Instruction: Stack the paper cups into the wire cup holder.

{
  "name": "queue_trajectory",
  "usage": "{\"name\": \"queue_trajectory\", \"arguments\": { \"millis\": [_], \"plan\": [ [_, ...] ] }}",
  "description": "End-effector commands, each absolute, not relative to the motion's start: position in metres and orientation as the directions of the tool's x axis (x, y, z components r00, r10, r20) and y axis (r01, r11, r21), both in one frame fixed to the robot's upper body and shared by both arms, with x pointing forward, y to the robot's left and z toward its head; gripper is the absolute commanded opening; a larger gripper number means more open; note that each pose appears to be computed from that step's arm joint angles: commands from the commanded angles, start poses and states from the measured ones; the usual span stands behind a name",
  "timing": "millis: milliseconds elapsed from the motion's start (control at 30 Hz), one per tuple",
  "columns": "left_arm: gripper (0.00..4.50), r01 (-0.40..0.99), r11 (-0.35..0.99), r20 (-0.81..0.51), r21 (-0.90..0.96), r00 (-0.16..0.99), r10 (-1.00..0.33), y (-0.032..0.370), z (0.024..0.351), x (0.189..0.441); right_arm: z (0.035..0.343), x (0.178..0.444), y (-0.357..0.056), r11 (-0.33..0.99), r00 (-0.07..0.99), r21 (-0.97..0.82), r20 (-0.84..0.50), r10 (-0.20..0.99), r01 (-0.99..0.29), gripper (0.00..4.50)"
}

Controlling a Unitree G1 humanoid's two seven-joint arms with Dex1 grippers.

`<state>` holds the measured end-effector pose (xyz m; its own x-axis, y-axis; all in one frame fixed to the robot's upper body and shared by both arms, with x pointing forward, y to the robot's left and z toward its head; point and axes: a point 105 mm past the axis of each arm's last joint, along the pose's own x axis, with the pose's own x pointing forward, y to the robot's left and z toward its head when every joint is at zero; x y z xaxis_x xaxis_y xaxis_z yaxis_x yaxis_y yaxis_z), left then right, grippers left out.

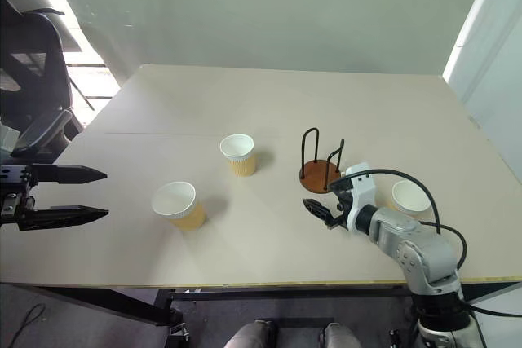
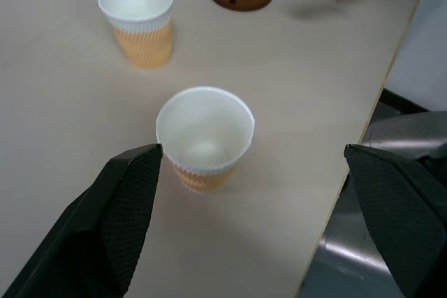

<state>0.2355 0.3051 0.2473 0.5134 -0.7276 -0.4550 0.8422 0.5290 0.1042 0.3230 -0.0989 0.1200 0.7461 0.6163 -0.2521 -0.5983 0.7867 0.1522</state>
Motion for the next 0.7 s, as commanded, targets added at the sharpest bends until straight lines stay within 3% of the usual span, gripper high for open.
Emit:
{"name": "queue_trajectory", "arguments": {
  "millis": [33, 500, 600, 700],
  "plan": [
    [4.47, 0.849, 0.512, -0.434, 0.128, 0.512, -0.741, 0.3, 0.254, 0.236, 0.13, 0.334, -0.099, 0.816, 0.792, 0.106, -0.197, 0.577, -0.568, 4.5],
    [4.47, 0.844, 0.518, -0.424, 0.137, 0.523, -0.74, 0.295, 0.252, 0.237, 0.142, 0.366, -0.078, 0.843, 0.841, 0.062, -0.059, 0.538, -0.535, 4.5],
    [4.5, 0.838, 0.527, -0.426, 0.143, 0.533, -0.731, 0.297, 0.254, 0.237, 0.143, 0.364, -0.077, 0.835, 0.833, 0.064, -0.055, 0.55, -0.546, 3.95],
    [4.5, 0.834, 0.532, -0.426, 0.145, 0.538, -0.727, 0.298, 0.255, 0.236, 0.142, 0.363, -0.079, 0.833, 0.831, 0.06, -0.06, 0.553, -0.55, 2.94]
  ]
}}
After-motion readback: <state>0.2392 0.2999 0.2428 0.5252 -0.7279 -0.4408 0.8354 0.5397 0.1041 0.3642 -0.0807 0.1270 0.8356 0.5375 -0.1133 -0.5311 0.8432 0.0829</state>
